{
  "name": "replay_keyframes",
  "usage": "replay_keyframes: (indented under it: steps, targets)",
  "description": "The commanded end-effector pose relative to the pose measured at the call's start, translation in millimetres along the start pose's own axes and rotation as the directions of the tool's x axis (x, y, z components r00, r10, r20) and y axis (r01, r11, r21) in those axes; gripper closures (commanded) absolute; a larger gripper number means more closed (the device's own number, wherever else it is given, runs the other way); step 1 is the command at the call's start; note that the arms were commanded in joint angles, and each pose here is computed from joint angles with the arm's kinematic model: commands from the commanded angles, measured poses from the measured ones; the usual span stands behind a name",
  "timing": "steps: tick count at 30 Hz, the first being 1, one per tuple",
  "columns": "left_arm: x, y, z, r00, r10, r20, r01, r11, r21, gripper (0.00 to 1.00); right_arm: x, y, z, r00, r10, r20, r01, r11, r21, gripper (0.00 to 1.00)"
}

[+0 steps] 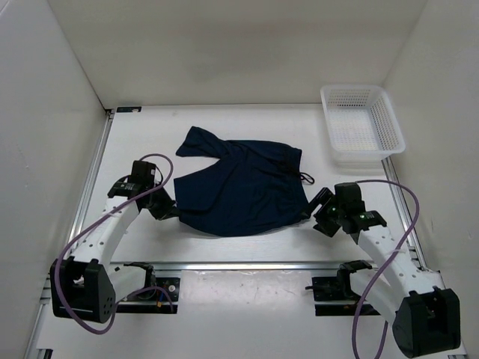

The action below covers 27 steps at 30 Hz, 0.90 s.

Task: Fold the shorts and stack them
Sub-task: Flatten the shorts out

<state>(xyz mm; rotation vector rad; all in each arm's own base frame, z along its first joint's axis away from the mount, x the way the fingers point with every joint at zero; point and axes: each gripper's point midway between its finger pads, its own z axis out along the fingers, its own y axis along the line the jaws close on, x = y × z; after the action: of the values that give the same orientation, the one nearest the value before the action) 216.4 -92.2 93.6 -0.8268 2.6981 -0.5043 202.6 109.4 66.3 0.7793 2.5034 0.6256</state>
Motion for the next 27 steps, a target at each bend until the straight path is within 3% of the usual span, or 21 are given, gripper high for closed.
replay_keyframes:
  steps: [1, 2, 7, 10, 12, 15, 17, 20, 21, 24, 25, 27]
  targets:
    - [-16.6, -16.7, -11.6, 0.996, 0.013, 0.09, -0.019, 0.998, 0.066, 0.89, 16.6, 11.3, 1.7, 0.989, 0.124, -0.082, -0.128, 0.99, -0.055, 0.2]
    - [-15.1, -16.9, -10.0, 0.997, 0.012, 0.077, -0.017, 0.998, 0.066, 0.89, 13.6, 23.9, 0.7, 0.989, 0.122, -0.085, -0.131, 0.985, -0.111, 0.2]
    - [-15.1, -16.6, -9.9, 0.997, 0.021, 0.077, -0.026, 0.998, 0.066, 0.89, 6.6, 31.5, 19.7, 0.984, 0.147, -0.105, -0.157, 0.982, -0.101, 0.2]
    - [-13.5, -15.0, -10.0, 0.997, 0.02, 0.071, -0.024, 0.998, 0.06, 0.89, -8.3, 37.2, 33.8, 0.988, 0.138, -0.073, -0.144, 0.986, -0.086, 0.3]
    - [-13.9, -16.1, -12.4, 0.997, 0.021, 0.08, -0.027, 0.997, 0.068, 0.89, -18.7, 35.5, 47.9, 0.993, 0.116, -0.037, -0.118, 0.991, -0.068, 0.53]
    - [-17.1, -19.1, -20.2, 0.995, 0.023, 0.094, -0.029, 0.997, 0.069, 0.89, -32.6, 42.9, 50.8, 0.998, 0.056, -0.012, -0.056, 0.998, -0.034, 1.0]
    - [-20.9, -19.2, -29.1, 0.994, 0.03, 0.109, -0.036, 0.998, 0.048, 0.89, -57.2, 64.8, 35.7, 0.998, -0.009, 0.061, 0.013, 0.998, -0.063, 1.0]
    - [-47.3, -38.4, -68.7, 0.972, 0.075, 0.225, -0.09, 0.994, 0.056, 0.89, -80.4, 86.9, 1.2, 0.985, -0.097, 0.144, 0.109, 0.991, -0.078, 1.0]
    - [-65.7, -56.2, -99.3, 0.95, 0.077, 0.304, -0.109, 0.99, 0.091, 0.89, -100.0, 110.6, -19.2, 0.965, -0.166, 0.203, 0.19, 0.976, -0.103, 1.0]
    - [-83.6, -68.8, -149.6, 0.911, 0.106, 0.4, -0.149, 0.986, 0.08, 0.89, -112.6, 131.5, -58.5, 0.927, -0.298, 0.229, 0.326, 0.94, -0.096, 1.0]
    - [-90.6, -83.1, -189.2, 0.875, 0.113, 0.47, -0.186, 0.976, 0.111, 0.89, -119.6, 151.4, -84.5, 0.912, -0.324, 0.253, 0.363, 0.923, -0.129, 1.0]
    - [-98.0, -92.5, -228.7, 0.828, 0.104, 0.552, -0.208, 0.969, 0.13, 0.89, -122.6, 170.0, -113.3, 0.874, -0.389, 0.291, 0.445, 0.881, -0.16, 1.0]
